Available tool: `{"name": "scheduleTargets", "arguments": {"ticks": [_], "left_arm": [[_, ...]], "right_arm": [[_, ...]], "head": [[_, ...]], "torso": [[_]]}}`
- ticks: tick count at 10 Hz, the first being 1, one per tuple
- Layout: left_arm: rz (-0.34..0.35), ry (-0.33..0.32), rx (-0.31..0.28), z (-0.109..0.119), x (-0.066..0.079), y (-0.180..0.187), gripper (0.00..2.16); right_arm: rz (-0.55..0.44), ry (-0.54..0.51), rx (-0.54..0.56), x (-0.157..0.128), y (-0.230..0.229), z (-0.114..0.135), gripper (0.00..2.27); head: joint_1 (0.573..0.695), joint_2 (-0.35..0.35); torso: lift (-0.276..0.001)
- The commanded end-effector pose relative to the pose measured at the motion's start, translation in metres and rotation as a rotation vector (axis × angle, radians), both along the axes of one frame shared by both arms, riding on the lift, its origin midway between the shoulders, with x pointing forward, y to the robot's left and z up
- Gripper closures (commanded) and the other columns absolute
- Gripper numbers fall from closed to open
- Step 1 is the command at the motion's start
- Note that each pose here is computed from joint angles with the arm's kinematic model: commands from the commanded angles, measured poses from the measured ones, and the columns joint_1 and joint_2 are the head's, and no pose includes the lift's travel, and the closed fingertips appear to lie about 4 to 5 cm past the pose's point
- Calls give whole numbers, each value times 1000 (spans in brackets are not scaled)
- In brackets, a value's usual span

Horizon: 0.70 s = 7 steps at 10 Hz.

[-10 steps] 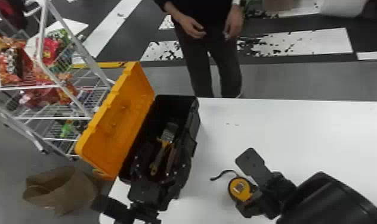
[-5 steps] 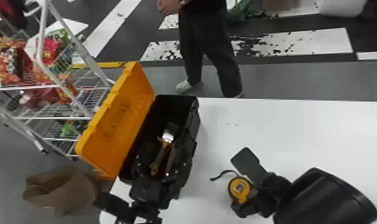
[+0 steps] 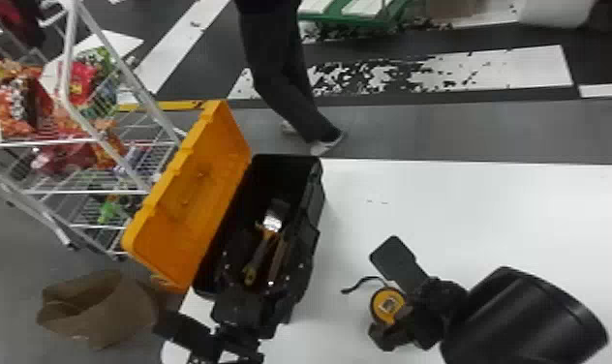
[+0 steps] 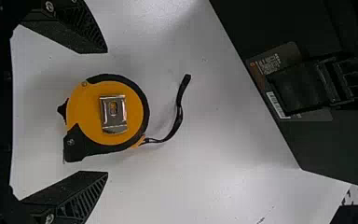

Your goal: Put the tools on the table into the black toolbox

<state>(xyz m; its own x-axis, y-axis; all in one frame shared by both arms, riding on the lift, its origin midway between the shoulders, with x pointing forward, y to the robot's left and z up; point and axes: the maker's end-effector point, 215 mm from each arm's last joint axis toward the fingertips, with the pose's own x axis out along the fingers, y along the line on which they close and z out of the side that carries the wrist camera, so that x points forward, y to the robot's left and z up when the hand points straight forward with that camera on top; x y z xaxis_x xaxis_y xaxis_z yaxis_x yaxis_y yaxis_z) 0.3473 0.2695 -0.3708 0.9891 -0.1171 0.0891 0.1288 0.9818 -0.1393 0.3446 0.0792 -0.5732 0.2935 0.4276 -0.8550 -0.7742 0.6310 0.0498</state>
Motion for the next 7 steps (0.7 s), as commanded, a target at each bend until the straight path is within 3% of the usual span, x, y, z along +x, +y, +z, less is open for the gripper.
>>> {"name": "scheduleTargets", "arguments": {"ticks": [1, 7], "left_arm": [[-3, 0, 1, 0, 0, -1, 56], [2, 1, 2, 0, 1, 2, 56]], "right_arm": [[0, 3, -12, 2, -2, -4, 80], [10, 12, -35, 14, -9, -19, 103]], "head": [[695, 350], [695, 350]], "torso": [[-39], [-39]]}}
